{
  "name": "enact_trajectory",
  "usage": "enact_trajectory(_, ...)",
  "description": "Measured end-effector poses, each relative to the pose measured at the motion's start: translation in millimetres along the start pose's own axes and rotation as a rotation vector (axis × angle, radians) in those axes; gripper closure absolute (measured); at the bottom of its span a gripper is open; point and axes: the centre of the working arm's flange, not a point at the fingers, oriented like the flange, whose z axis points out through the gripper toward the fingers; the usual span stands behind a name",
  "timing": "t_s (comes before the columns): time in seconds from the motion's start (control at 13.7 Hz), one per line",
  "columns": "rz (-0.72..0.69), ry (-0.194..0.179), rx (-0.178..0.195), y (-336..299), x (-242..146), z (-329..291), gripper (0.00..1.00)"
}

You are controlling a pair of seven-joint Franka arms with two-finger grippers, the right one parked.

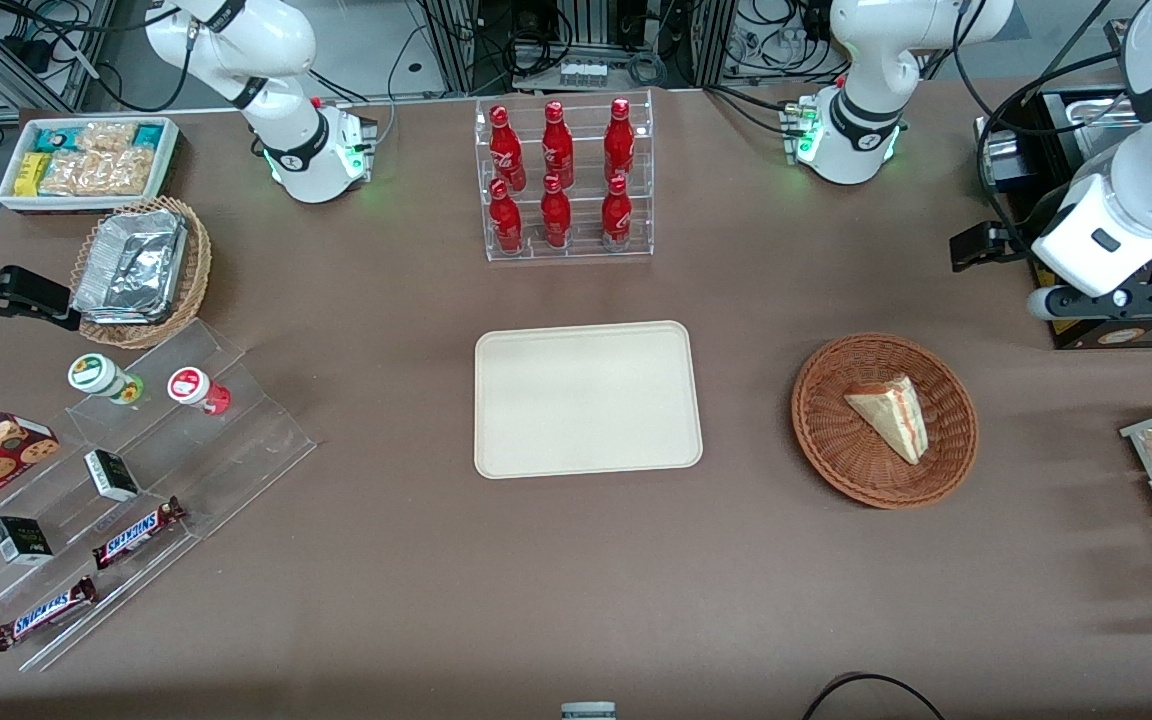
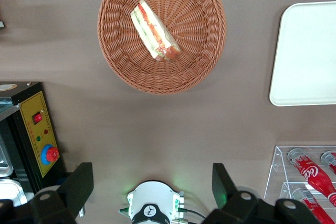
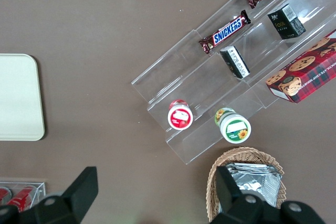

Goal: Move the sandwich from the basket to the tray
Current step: 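Move the left gripper over the wrapped sandwich in the wicker basket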

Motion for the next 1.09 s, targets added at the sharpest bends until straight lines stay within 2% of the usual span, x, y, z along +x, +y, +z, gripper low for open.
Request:
enact_trajectory(0.22, 0.03, 0.01, 0.0, -0.9, -0.2, -2.0, 0.0)
enact_trajectory(0.44, 0.031, 0.058, 0.005, -2.0, 13.3, 8.8, 0.0)
enact_trajectory(0.8, 0.021, 0.09, -0.002, -5.4, 56.5, 99.7, 0.0)
enact_trajectory(1.09, -0.004, 0.107, -0.009, -17.8, 72.9, 150.4, 0.0)
